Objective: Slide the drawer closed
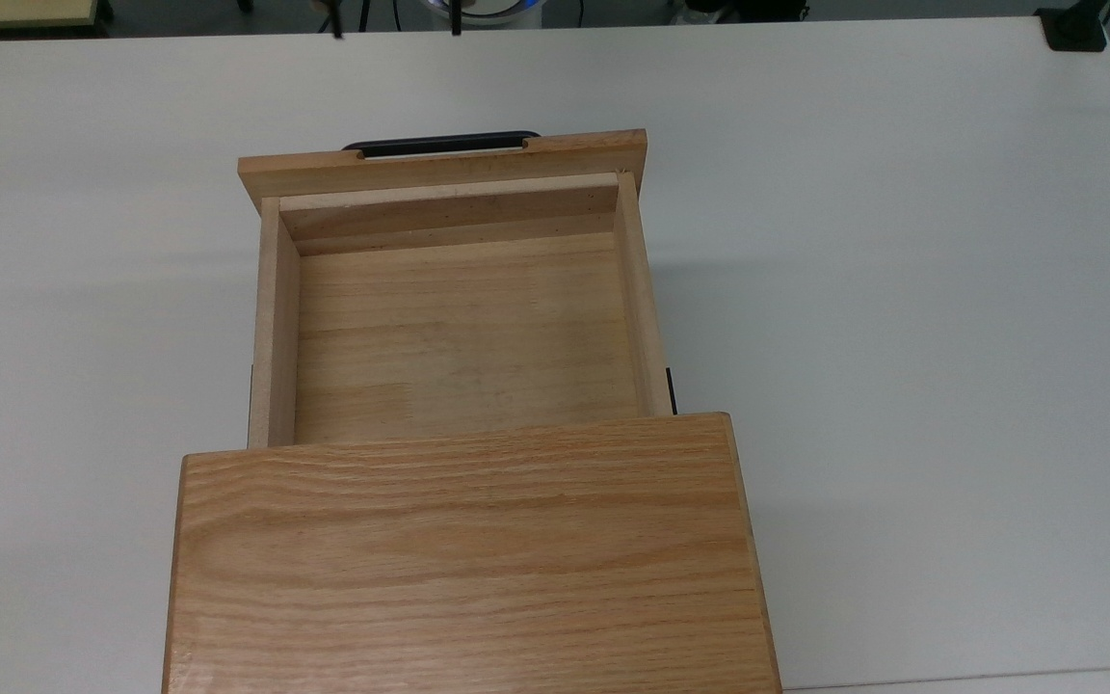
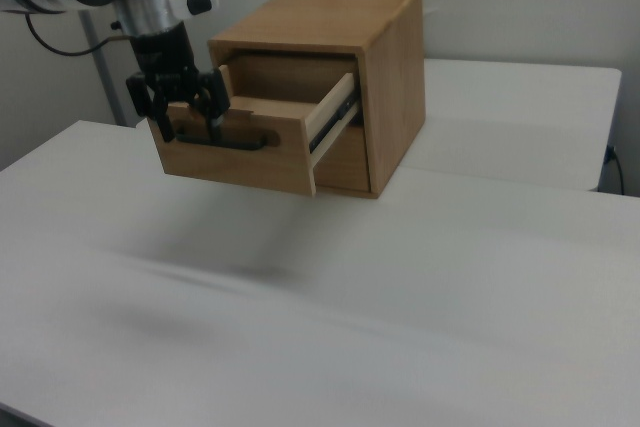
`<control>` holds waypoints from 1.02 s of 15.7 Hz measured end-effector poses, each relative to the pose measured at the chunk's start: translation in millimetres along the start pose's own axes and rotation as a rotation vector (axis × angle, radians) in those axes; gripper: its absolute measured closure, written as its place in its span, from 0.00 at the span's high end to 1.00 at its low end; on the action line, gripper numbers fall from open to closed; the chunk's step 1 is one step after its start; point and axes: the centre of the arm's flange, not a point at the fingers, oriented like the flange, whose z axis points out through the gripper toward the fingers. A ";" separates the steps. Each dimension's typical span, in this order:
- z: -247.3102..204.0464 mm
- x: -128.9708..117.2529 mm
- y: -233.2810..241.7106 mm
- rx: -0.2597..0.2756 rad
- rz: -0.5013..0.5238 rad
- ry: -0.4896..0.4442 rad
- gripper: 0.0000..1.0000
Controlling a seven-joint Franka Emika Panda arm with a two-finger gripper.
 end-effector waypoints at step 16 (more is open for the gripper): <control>62.8 91.9 -18.8 0.095 0.431 0.222 0.00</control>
